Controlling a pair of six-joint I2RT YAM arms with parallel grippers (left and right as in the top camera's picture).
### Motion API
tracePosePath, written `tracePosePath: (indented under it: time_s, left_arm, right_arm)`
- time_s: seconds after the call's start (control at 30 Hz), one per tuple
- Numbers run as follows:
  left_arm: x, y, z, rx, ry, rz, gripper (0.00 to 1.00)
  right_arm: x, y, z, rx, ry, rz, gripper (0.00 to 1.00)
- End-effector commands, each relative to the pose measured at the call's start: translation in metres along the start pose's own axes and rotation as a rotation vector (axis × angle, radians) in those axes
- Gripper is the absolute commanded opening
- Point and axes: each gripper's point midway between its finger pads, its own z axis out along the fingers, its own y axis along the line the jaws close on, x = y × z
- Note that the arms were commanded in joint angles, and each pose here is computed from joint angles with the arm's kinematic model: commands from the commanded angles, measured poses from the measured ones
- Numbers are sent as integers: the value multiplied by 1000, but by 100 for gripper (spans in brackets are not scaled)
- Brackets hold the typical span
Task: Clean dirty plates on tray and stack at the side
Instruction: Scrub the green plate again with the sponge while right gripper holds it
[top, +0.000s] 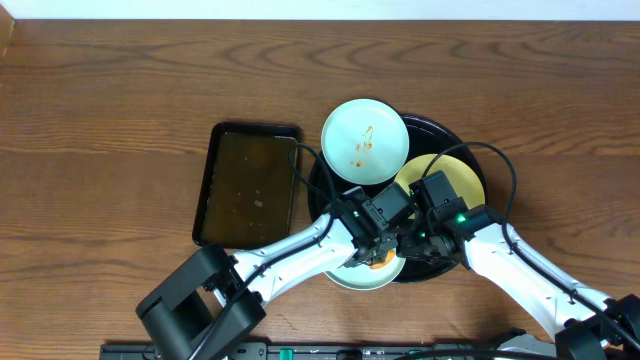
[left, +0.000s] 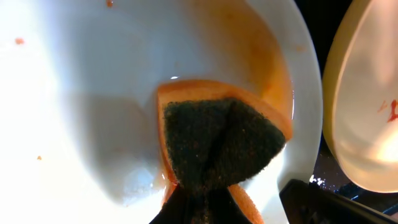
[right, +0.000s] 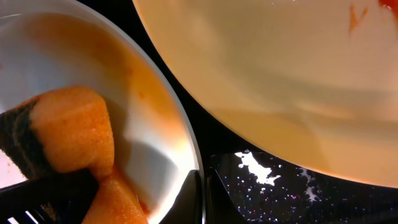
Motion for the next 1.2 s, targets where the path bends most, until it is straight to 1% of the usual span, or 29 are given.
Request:
tracePosePath:
  time_s: [0.0,0.03,0.1,0.2,0.3,0.4,0.6,0.77,0.87,1.17]
  left_arm:
    - [-8,18,10,-68,-37,36,8]
    - [-11,21,10,-76,-39,28,8]
    - [-17,26,10,-88,-37,62,8]
    - [-22,31,9,-104,-23,244,8]
    - [-18,30,9,-91,15,462,8]
    - [-3,23,9,-31,93,619,8]
    - [28,11,4,122,242,826,8]
    - [44,11,-1,184,323,892,9]
    - [47,17,-2,167,348,887,11]
    - [45,13,-2,179,334,877,12]
  right_arm:
    - [-2,7,-2,-9,-5,-8,1]
    - [-1,6,-2,-7,-3,-7,1]
    - [0,5,-2,-4,1,-6,1]
    - [1,2,-2,11,4,-3,1]
    - [0,2,-2,11,3,-3,1]
    - [0,3,-2,9,0,-3,1]
    - [0,3,-2,9,1,-3,1]
    - [0,3,-2,9,0,-3,1]
    - [0,3,-2,9,0,-3,1]
    - [-1,3,-2,7,-2,-4,1]
